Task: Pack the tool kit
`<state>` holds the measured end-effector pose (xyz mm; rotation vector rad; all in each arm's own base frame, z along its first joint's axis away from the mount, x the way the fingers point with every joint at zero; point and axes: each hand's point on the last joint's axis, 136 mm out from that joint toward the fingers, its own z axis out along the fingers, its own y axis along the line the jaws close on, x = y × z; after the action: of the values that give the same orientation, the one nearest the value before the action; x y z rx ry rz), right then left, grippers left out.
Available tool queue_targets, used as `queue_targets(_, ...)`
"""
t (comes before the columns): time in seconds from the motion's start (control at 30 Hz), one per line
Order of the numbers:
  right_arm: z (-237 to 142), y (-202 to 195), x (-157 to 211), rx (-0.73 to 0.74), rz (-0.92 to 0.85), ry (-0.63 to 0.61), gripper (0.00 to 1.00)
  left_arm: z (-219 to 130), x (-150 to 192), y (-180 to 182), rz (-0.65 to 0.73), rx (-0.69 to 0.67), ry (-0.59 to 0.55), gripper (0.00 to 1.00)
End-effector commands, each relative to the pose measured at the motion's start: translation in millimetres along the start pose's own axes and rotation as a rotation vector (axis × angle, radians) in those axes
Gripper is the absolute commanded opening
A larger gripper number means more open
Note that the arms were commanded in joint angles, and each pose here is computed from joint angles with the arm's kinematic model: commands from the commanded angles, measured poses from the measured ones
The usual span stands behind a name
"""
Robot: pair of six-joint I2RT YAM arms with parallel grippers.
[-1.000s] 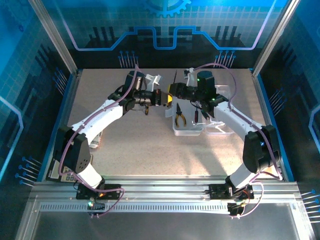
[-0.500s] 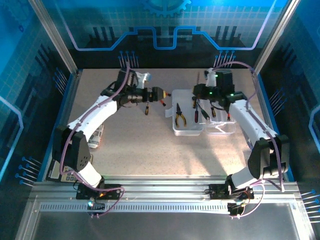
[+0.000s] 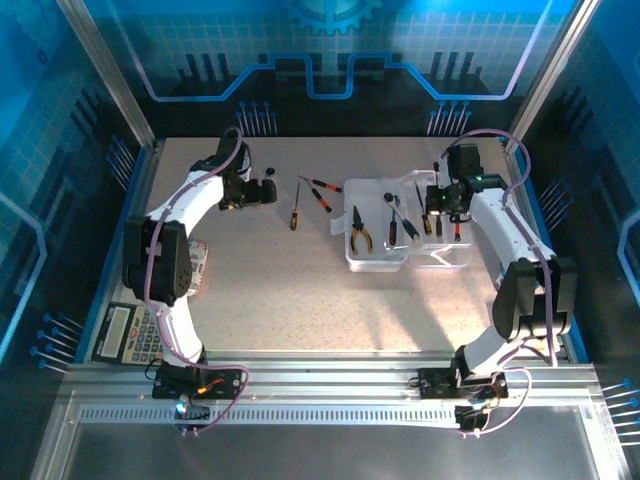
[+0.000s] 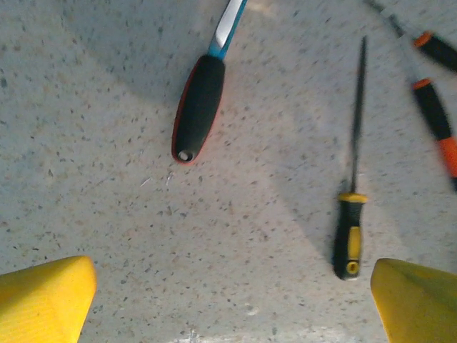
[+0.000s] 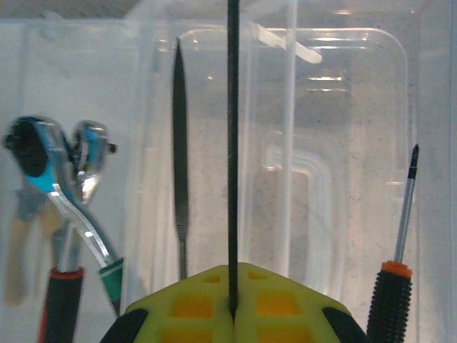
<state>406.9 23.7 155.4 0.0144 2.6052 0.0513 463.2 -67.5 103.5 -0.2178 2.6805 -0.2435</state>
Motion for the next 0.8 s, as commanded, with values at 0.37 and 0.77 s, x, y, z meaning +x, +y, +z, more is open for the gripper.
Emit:
queue_targets(0.37, 8, -3, -10, 0.054, -0.058, 0.018, 0.27, 16, 3, -67, 0.058, 0.118, 0.045, 0.99)
queue_targets(0.77, -33, 11, -15, 0.004, -0.078, -0.067, 0.6, 56, 1, -115, -0.068, 0.061, 0.065, 0.99)
